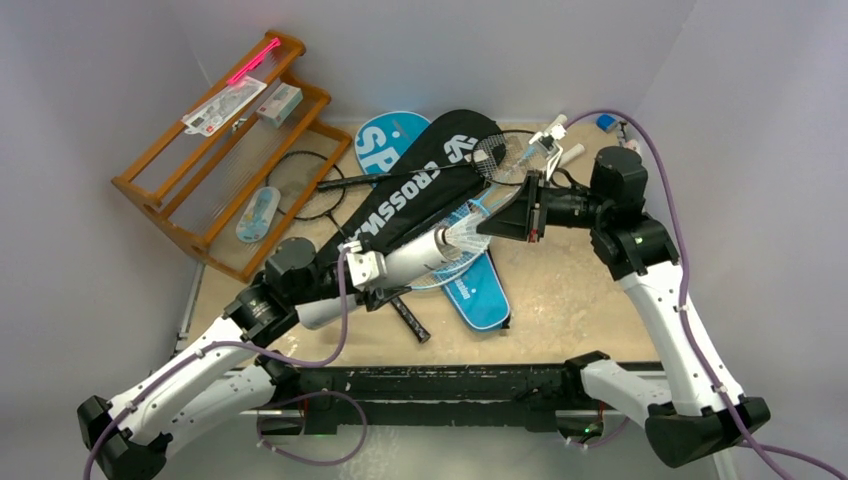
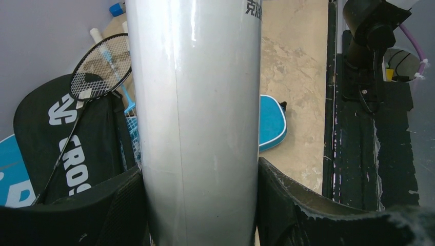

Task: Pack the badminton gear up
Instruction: Place the shuttlecock at the shuttle tube.

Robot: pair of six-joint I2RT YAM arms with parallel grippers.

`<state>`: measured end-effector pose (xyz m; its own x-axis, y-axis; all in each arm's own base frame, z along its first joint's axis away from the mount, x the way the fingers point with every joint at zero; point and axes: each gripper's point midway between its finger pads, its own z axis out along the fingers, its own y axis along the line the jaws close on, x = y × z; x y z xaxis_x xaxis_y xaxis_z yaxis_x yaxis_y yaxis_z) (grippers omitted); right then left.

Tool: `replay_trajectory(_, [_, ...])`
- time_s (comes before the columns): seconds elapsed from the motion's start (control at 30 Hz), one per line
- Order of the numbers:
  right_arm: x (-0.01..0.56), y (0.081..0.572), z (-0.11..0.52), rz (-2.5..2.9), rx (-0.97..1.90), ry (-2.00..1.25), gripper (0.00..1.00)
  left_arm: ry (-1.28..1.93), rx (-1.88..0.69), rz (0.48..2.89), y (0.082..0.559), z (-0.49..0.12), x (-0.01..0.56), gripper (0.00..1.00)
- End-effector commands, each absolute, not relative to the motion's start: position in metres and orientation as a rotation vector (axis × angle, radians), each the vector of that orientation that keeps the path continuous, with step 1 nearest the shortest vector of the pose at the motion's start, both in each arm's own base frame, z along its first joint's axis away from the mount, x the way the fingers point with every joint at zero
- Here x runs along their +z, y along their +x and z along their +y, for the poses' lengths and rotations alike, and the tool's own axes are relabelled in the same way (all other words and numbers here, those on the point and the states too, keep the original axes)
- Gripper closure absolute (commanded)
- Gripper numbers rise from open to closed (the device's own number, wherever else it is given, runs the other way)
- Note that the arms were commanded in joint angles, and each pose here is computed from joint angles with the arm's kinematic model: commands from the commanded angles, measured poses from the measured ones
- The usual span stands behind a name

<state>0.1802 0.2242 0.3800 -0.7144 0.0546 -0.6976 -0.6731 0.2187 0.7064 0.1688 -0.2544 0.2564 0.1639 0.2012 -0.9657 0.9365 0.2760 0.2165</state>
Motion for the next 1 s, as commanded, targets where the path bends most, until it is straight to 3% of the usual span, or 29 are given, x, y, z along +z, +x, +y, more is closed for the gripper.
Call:
replay_trajectory(0.0, [0.365, 0.182, 0.221, 1.916, 1.473, -0.559, 1.0, 1.167, -0.728, 1.209, 0.169, -0.253, 0.288, 0.41])
replay_trajectory(0.57, [0.348, 0.18, 0.233, 1.959, 1.476, -0.613, 1.0, 1.191, -0.748, 1.183, 0.165, -0.256, 0.29, 0.41])
replay_trajectory(0.7, [0.333, 0.185, 0.247, 2.014, 1.459, -0.62, 0.85, 1.19, -0.759, 1.179, 0.166, -0.258, 0.292, 0.41])
replay_trajectory(0.8, [0.326, 0.186, 0.256, 2.034, 1.44, -0.632, 0.65, 1.188, -0.762, 1.178, 0.165, -0.258, 0.292, 0.41])
replay_trajectory(0.97, [0.319, 0.189, 0.262, 2.051, 1.402, -0.64, 0.54, 1.175, -0.767, 1.163, 0.164, -0.258, 0.296, 0.41])
